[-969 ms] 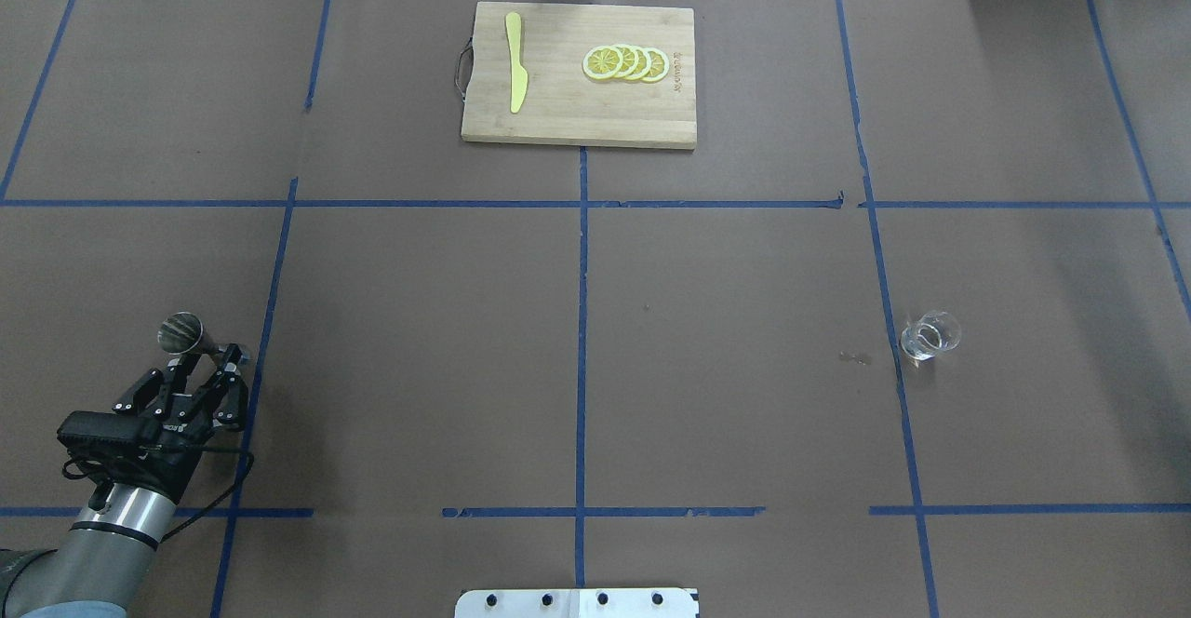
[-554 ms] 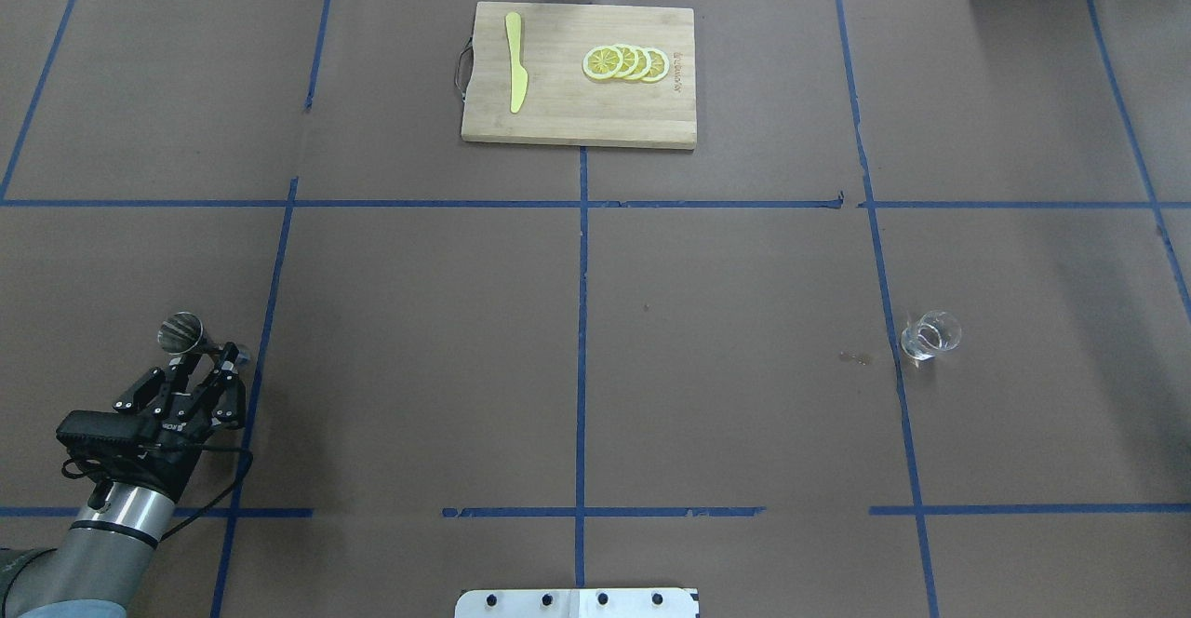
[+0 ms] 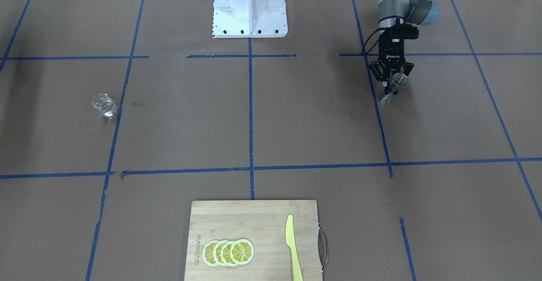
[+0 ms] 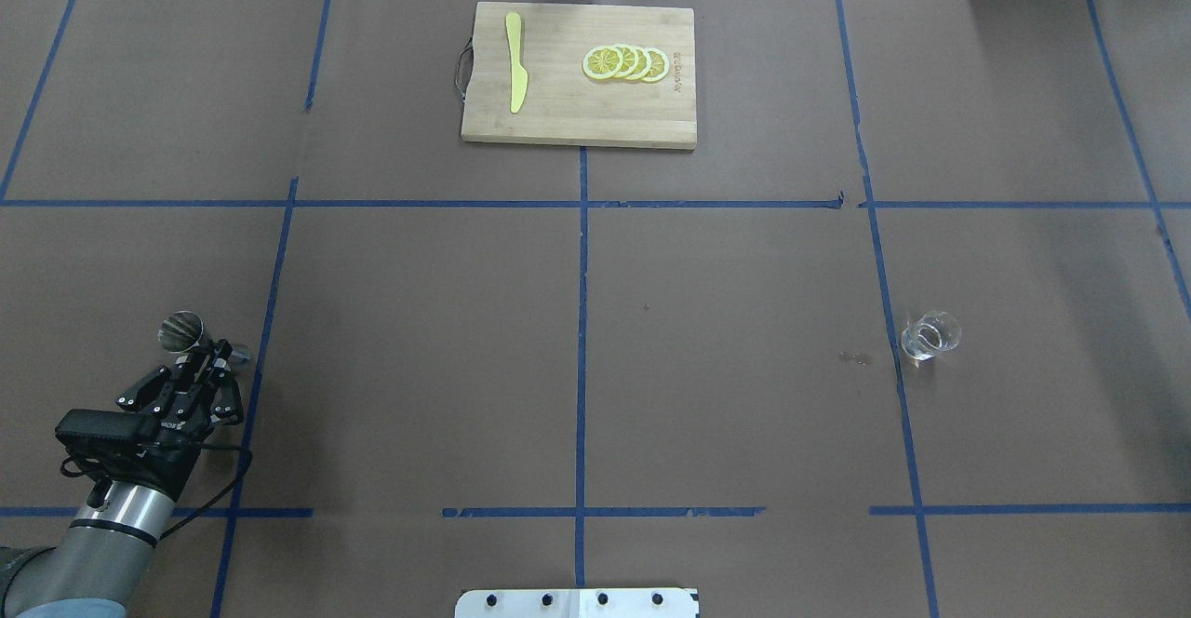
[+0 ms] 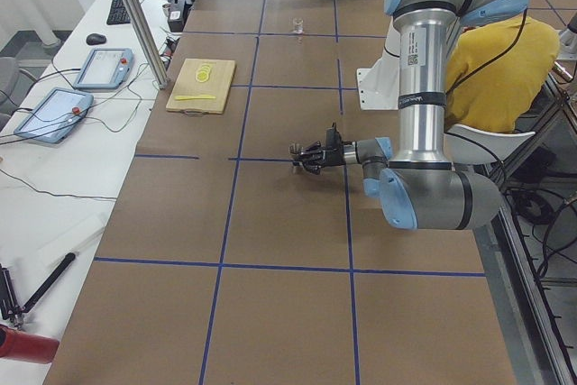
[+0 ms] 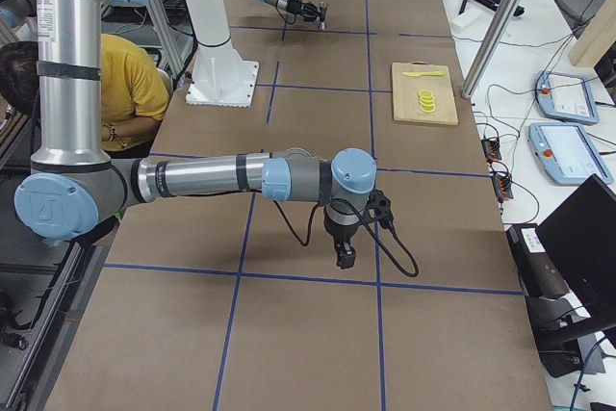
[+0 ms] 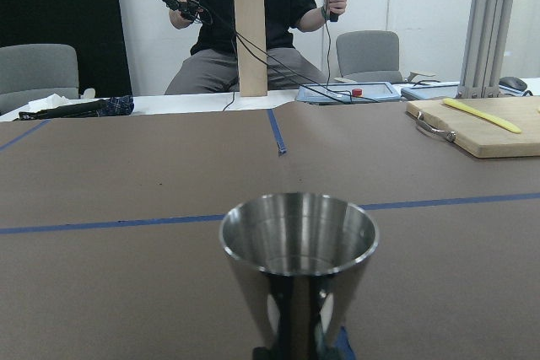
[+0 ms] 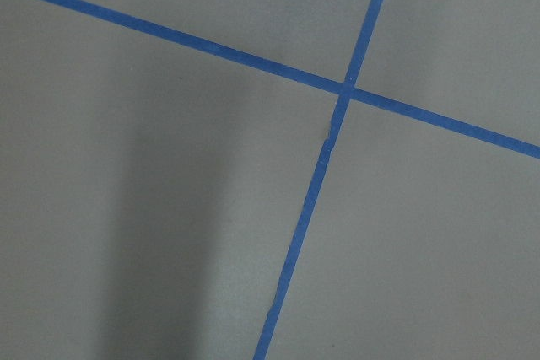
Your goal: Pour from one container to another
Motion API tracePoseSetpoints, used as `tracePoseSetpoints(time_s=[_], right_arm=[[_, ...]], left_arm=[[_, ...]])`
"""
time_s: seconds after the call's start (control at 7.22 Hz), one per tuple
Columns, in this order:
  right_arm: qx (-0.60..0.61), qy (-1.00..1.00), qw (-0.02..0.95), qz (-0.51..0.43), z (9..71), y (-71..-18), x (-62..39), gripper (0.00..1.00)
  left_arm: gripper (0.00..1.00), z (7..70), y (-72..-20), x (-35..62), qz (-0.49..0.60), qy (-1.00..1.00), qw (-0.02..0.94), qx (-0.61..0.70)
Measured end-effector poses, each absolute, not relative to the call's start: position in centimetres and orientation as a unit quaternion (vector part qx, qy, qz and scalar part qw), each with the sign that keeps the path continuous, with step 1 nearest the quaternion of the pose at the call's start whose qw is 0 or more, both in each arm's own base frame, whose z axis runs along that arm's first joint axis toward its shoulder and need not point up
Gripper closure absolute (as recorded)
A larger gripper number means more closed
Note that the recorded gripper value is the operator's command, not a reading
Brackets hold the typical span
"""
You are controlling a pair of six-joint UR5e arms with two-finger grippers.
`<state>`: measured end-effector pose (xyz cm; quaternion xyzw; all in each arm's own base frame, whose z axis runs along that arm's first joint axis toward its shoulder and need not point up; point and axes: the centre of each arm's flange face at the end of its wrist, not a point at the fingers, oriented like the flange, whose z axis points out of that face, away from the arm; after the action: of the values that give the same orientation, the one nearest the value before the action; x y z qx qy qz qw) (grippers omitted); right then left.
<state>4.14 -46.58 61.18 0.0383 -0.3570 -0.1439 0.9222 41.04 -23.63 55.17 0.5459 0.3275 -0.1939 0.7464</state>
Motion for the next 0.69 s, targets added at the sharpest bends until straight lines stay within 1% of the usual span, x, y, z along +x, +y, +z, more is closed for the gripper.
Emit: tracePoseSetpoints(time_s=[0.69], right_arm=[[0.034, -0.357, 0.923, -0.142, 61.62, -46.54, 4.16, 0.00]], left_arm=[[1.00, 54.34, -24.04, 40.47, -0.209, 0.343, 0.736, 0.545]])
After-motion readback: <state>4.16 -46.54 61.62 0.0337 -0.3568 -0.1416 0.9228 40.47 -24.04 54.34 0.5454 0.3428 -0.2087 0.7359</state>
